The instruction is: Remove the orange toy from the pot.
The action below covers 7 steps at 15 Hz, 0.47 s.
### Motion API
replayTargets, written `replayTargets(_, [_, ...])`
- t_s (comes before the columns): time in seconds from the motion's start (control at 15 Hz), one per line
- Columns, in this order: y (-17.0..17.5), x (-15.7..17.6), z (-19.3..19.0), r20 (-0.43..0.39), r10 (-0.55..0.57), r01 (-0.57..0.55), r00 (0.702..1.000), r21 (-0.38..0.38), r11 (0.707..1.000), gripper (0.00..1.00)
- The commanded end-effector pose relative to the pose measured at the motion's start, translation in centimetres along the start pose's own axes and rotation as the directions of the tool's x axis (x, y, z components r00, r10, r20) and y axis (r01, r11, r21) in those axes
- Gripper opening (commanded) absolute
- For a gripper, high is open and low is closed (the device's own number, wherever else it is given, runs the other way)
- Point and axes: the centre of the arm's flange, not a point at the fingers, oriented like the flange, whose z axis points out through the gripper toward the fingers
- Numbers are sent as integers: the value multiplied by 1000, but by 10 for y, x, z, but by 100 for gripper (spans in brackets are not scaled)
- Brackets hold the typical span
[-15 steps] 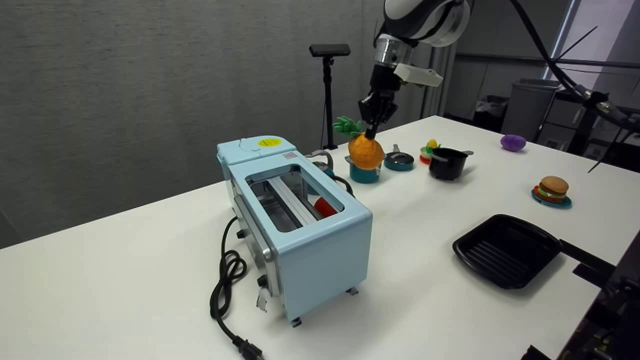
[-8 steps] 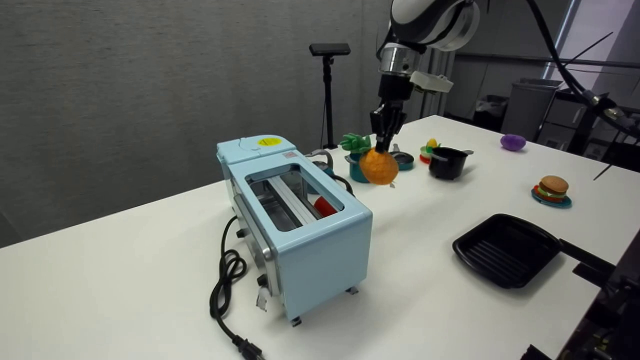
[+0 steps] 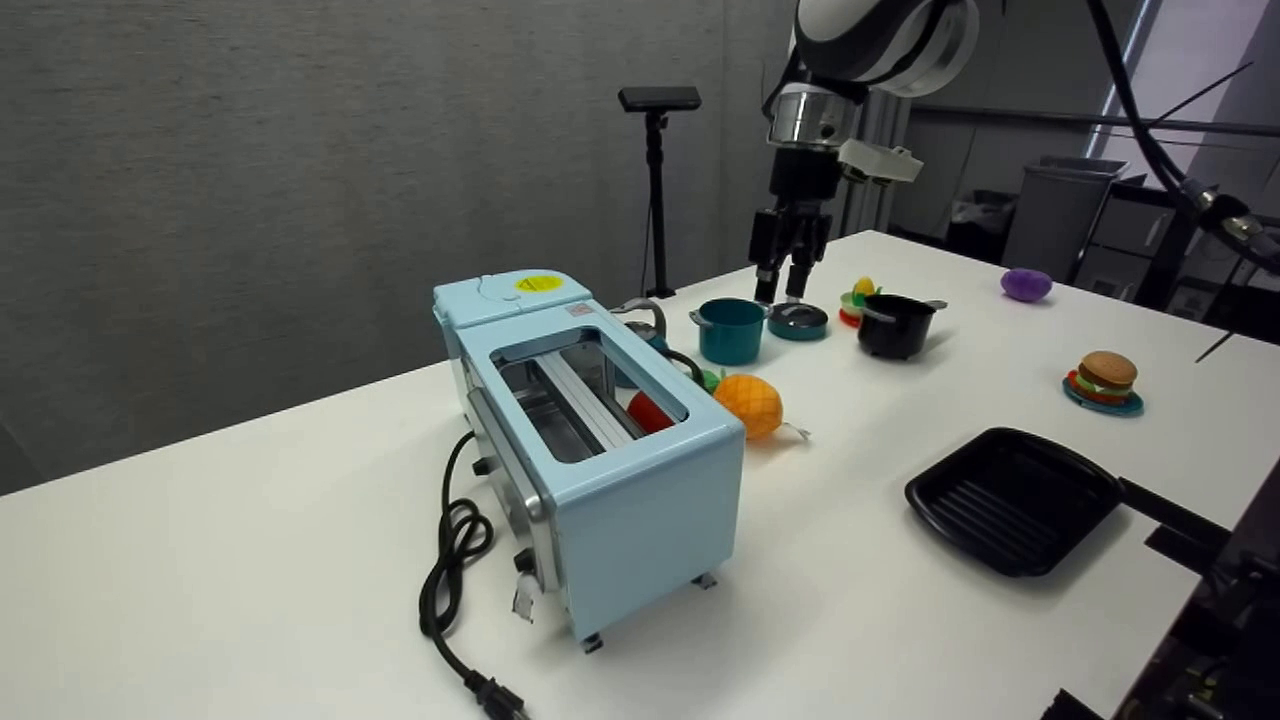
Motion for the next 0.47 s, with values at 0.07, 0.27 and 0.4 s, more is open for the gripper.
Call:
replayTargets(0.07, [0,-19,-11,-8,-8,7,1000,-18,1000,100])
replayTargets(0.27, [3,-5,-6,-2,4,-4,1000,-7,1000,100])
replayTargets(0.4, [3,-7,-6,-2,5,-5,1000,-9,1000,100])
